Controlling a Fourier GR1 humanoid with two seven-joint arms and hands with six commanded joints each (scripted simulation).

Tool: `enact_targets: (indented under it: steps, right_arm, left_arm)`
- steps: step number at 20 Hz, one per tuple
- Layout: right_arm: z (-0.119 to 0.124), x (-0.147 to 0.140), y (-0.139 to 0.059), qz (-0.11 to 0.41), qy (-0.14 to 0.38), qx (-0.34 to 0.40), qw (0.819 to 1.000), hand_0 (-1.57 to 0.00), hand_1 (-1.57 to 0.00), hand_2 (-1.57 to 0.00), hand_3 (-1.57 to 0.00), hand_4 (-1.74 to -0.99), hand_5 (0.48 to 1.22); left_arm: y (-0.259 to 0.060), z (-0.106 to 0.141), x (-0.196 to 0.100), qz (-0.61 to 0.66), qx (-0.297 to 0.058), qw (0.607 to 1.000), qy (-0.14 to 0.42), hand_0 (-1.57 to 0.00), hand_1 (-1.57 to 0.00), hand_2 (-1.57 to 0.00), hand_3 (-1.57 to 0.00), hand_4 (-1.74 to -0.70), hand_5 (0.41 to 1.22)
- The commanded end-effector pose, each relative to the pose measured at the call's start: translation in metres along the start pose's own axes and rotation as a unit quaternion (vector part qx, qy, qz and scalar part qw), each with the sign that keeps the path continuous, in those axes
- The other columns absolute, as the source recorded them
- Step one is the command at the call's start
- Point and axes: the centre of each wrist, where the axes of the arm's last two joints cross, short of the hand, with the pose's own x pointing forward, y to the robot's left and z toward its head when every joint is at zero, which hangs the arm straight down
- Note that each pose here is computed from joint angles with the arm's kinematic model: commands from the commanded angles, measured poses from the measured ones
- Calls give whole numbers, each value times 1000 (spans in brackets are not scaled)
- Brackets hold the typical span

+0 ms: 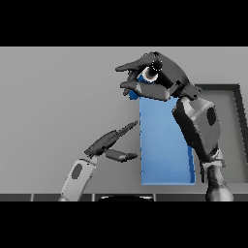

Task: Pick up the blue pipe and place it into the blue bin.

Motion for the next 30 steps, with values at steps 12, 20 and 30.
enact_targets:
  steps: [12,20,30]
  right_arm:
    - [83,-71,-88,-1,162,-187,969,-1571,-1571,-1571,-1571,-1741,1221]
    - [146,-115,-63,-27,298,-269,915,-1571,-1571,-1571,-1571,-1741,1221]
    - [178,-172,-48,-1,479,-335,811,-1172,-1069,-1071,-630,-1592,1221]
  left_arm:
    - [2,4,0,-10,-3,1000,-13,1,1,1,1,-866,420]
    - [-3,10,-4,2,0,1000,-6,1,1,1,1,-882,427]
    - [-1,9,0,-3,0,1000,-7,1,1,1,1,-881,422]
